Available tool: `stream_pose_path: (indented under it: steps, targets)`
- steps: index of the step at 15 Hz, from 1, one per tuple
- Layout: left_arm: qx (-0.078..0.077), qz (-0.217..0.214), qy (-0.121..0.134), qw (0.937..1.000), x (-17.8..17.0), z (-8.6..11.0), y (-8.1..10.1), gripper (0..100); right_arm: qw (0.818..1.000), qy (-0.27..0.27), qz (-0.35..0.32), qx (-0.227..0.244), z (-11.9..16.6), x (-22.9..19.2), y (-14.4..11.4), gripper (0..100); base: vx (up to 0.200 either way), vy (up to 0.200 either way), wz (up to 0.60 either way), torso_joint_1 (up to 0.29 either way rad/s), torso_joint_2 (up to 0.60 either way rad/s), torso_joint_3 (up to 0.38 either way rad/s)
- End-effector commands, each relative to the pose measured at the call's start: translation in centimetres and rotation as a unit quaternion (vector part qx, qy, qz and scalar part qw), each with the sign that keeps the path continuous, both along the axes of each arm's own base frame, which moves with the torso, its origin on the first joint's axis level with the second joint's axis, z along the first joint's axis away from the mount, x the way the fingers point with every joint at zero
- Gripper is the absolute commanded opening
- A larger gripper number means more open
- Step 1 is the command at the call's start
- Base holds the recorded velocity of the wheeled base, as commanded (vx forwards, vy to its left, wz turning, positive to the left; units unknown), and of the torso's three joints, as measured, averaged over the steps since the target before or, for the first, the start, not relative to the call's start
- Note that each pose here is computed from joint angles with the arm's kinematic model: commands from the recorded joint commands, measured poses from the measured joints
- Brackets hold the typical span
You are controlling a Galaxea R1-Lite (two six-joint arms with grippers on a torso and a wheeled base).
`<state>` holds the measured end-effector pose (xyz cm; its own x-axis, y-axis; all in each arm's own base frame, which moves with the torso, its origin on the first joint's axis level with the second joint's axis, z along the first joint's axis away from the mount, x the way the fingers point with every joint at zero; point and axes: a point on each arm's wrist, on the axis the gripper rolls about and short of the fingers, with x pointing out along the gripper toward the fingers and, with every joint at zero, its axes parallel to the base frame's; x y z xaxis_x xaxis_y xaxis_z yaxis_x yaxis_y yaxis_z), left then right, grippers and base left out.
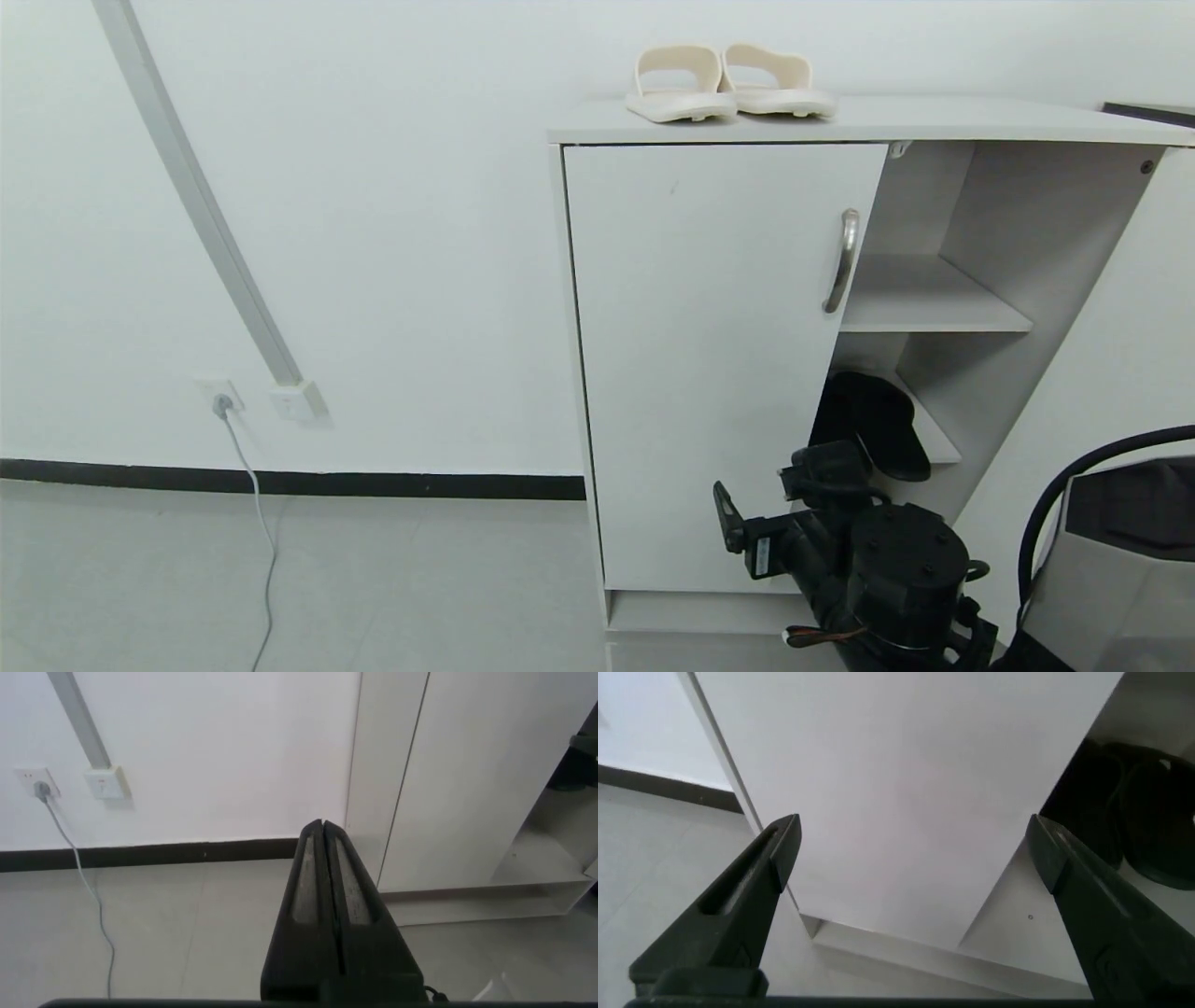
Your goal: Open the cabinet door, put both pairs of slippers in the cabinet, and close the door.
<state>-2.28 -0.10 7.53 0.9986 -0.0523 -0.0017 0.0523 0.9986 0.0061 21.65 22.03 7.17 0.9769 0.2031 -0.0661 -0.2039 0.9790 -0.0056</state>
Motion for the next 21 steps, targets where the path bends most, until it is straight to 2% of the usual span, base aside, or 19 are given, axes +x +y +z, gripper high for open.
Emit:
stream_pose_path:
  steps: [1,5,9,21]
  targets:
    - [0.0,0.0,0.001,1.0,0.01,0.01,0.0,0,1.0,0.001,0.0,-0.001,-0.1,-0.04,-0.01,100,0.0,0.0,0.0,0.0,0.0,0.0]
    - [0.0,0.0,0.001,1.0,0.01,0.01,0.0,0,1.0,0.003,0.001,-0.004,-0.32,-0.01,0.08,100,0.0,0.0,0.0,0.003,-0.13,-0.21]
    - [0.0,0.0,0.001,1.0,0.01,0.01,0.0,0,1.0,0.004,0.0,-0.004,-0.34,0.0,0.02,100,0.0,0.0,0.0,0.041,-0.49,-0.369]
    - [0.0,0.0,0.001,1.0,0.01,0.01,0.0,0,1.0,0.004,0.0,-0.004,-0.34,0.0,0.02,100,0.0,0.0,0.0,0.143,-0.47,-0.33]
